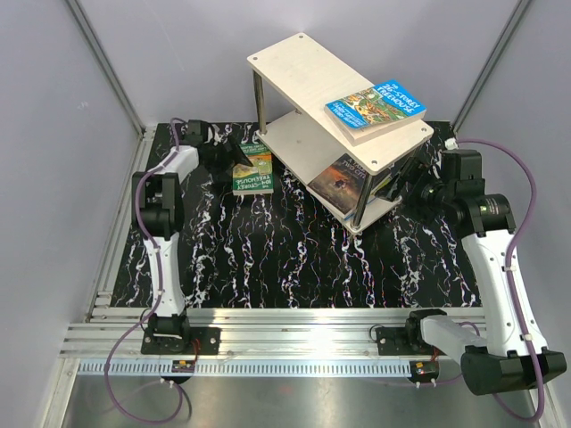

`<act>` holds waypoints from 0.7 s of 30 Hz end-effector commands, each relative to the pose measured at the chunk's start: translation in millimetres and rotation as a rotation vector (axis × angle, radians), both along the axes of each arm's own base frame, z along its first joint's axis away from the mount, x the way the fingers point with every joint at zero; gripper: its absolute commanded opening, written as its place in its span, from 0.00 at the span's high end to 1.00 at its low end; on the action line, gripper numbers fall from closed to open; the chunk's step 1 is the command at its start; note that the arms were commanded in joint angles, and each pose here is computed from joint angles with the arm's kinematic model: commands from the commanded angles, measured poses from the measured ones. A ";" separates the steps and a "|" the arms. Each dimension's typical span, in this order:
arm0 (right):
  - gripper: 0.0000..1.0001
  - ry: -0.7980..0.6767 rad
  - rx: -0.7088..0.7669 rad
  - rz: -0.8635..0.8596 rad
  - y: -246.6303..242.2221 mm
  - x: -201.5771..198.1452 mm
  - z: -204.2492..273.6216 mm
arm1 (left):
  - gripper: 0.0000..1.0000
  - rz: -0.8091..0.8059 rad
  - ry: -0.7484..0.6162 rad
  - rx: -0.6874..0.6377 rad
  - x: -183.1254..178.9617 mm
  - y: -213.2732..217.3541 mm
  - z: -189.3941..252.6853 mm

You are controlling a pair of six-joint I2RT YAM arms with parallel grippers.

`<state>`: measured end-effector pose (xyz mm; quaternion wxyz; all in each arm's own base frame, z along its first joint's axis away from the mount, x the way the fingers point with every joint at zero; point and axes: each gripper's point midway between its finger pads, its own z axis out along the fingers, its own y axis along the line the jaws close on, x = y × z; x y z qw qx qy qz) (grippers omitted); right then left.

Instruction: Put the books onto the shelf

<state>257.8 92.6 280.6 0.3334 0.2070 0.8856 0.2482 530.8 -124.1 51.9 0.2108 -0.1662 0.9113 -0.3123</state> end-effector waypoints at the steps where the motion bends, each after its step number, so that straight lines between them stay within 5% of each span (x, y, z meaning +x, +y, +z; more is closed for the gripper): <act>1: 0.13 -0.076 0.004 0.014 3.0 10.6 16.4 | 0.01 -0.002 -0.060 -0.030 14.8 -5.2 24.7; 11: 0.13 -0.080 -0.018 0.036 2.2 7.5 12.0 | 0.01 -0.011 -0.136 -0.124 25.8 -19.7 74.9; 21: 0.12 -0.086 -0.037 0.053 1.1 6.1 10.5 | 0.01 -0.052 -0.143 -0.171 16.7 -34.8 73.3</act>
